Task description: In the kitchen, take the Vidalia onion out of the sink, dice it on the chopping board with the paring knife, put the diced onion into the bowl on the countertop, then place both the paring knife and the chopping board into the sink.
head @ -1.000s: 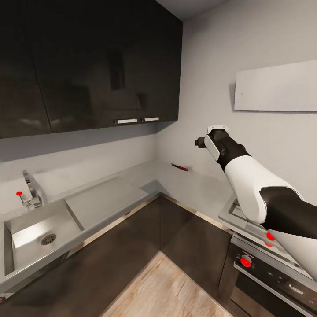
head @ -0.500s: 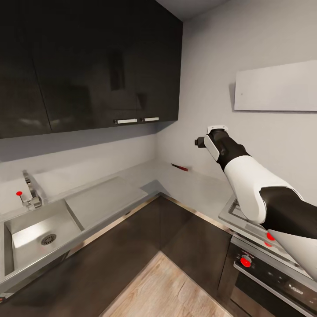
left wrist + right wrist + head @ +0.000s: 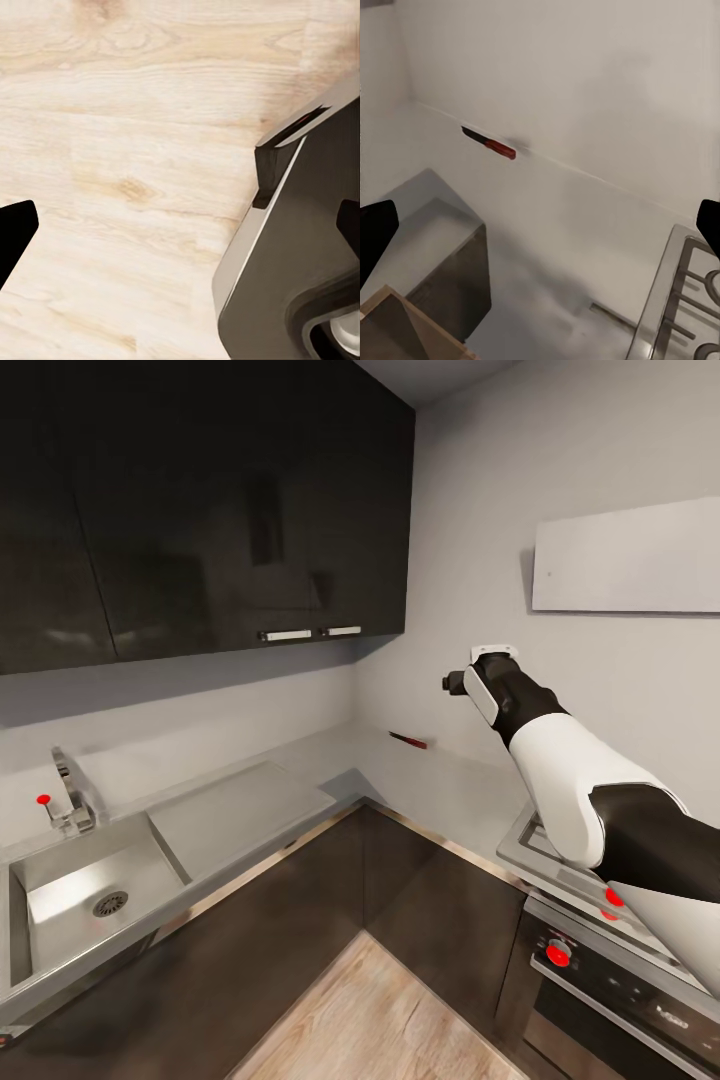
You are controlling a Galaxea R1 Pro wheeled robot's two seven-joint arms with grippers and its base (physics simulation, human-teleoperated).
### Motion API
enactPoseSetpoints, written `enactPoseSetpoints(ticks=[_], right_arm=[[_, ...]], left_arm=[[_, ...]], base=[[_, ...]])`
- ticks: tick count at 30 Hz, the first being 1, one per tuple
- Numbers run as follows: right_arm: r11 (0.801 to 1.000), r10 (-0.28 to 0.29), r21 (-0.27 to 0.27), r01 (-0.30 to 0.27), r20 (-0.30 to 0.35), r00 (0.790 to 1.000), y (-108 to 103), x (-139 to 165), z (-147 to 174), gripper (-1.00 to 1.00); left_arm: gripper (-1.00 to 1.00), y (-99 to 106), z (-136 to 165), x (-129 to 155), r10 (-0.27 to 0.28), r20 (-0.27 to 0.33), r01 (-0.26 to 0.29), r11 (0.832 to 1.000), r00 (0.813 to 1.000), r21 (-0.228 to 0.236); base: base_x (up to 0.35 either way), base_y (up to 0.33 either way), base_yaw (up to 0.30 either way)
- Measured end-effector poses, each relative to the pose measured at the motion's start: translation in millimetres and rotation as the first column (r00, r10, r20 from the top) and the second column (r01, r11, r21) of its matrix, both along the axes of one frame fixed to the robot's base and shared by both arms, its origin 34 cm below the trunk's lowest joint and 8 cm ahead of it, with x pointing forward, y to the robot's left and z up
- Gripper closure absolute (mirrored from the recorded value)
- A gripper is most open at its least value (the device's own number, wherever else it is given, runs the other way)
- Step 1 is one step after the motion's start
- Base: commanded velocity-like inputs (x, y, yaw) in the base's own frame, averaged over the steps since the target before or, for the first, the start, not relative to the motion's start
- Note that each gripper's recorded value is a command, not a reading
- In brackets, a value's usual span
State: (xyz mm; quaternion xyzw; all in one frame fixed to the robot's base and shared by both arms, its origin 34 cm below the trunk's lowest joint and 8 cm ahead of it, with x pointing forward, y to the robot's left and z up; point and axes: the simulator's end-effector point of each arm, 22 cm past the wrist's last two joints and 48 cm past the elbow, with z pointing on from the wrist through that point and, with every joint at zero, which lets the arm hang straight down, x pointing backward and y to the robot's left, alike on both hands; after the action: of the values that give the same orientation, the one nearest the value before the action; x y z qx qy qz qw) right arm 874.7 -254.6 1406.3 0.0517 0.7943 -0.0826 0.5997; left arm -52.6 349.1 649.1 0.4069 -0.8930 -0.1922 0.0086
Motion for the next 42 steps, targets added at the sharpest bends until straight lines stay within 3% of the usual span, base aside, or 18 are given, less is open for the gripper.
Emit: enactPoseSetpoints(ticks=[13,19,22,24,25,26,27,30,32,34,35,36,37,38,39,40,42], right_arm=[[1.000,-0.001,0.000,0.001,0.000,1.000,-0.5,0.0,0.0,-1.00],[1.000,0.000,0.000,0.000,0.000,1.000,-0.3,0.0,0.0,-1.00],[1.000,0.000,0.000,0.000,0.000,1.000,0.0,0.0,0.3,-1.00],[1.000,0.001,0.000,-0.001,0.000,1.000,0.1,0.0,-0.2,-1.00],[1.000,0.001,0.000,-0.001,0.000,1.000,0.1,0.0,-0.1,-1.00],[1.000,0.001,0.000,-0.001,0.000,1.000,0.2,0.0,0.2,-1.00],[1.000,0.001,0.000,-0.001,0.000,1.000,0.2,0.0,0.2,-1.00],[1.000,0.001,0.000,-0.001,0.000,1.000,0.2,0.0,0.4,-1.00],[1.000,0.001,0.000,-0.001,0.001,1.000,0.2,0.0,0.8,-1.00],[1.000,0.001,0.000,-0.001,0.001,1.000,0.2,0.0,0.6,-1.00],[1.000,0.001,-0.001,-0.001,0.000,1.000,0.1,0.0,0.4,-1.00],[1.000,0.001,-0.001,-0.001,0.000,1.000,0.2,0.0,0.4,-1.00],[1.000,0.001,-0.001,-0.001,0.000,1.000,0.1,0.0,0.4,-1.00],[1.000,0.001,-0.001,-0.001,0.000,1.000,0.1,0.0,0.4,-1.00],[1.000,0.000,-0.001,0.000,0.000,1.000,-0.3,0.0,0.2,-1.00],[1.000,-0.001,-0.001,0.001,0.000,1.000,-0.7,0.0,0.2,-1.00],[1.000,-0.001,-0.001,0.001,0.000,1.000,-1.0,0.0,0.1,-1.00]], left_arm=[[-1.00,-7.9,-2.0,6.6,0.006,0.015,-0.006,1.000,1.000,-0.009],[-1.00,-36.4,-5.5,11.2,0.010,0.027,-0.009,0.999,1.000,-0.046],[-1.00,-36.8,-8.0,30.9,-0.032,0.065,0.036,0.998,0.997,-0.052],[-1.00,-27.0,-9.4,62.1,-0.141,0.116,0.148,0.988,0.983,-0.045],[-1.00,-19.6,-9.3,87.7,-0.244,0.153,0.251,0.967,0.958,-0.034],[-1.00,-17.9,-8.9,97.6,-0.276,0.168,0.285,0.958,0.946,-0.029],[-1.00,-16.7,-7.9,116.9,-0.332,0.198,0.342,0.940,0.922,-0.018],[-1.00,-15.0,-3.0,156.7,-0.417,0.260,0.428,0.904,0.871,0.016],[-1.00,-11.4,4.4,191.4,-0.482,0.308,0.489,0.870,0.820,0.057],[-1.00,-11.7,8.7,208.4,-0.511,0.334,0.517,0.852,0.792,0.076],[-1.00,-15.9,13.2,226.6,-0.544,0.368,0.554,0.828,0.754,0.088],[-1.00,-18.6,15.4,235.0,-0.560,0.384,0.572,0.815,0.734,0.093],[-1.00,-31.4,20.6,255.4,-0.609,0.432,0.638,0.764,0.666,0.094],[-1.00,-37.3,22.3,261.2,-0.624,0.449,0.662,0.744,0.639,0.092],[-1.00,-53.9,25.3,271.7,-0.661,0.487,0.724,0.685,0.571,0.080],[-1.00,-63.1,26.5,275.0,-0.674,0.506,0.752,0.655,0.539,0.070],[-1.00,-71.4,27.9,278.1,-0.682,0.524,0.775,0.628,0.510,0.062]], base=[[0.000,0.000,0.000],[0.000,0.000,0.000],[0.000,0.000,0.000],[0.000,0.000,0.000],[0.000,0.000,0.000],[0.000,0.000,0.000],[0.000,0.000,0.000],[0.000,0.000,0.000],[0.000,0.000,0.000],[0.000,0.000,0.000],[0.000,0.000,0.000],[0.000,0.000,0.000],[0.000,0.000,0.000],[0.000,0.000,0.000],[0.000,0.000,0.000],[0.000,0.000,0.000],[0.000,0.000,0.000]])
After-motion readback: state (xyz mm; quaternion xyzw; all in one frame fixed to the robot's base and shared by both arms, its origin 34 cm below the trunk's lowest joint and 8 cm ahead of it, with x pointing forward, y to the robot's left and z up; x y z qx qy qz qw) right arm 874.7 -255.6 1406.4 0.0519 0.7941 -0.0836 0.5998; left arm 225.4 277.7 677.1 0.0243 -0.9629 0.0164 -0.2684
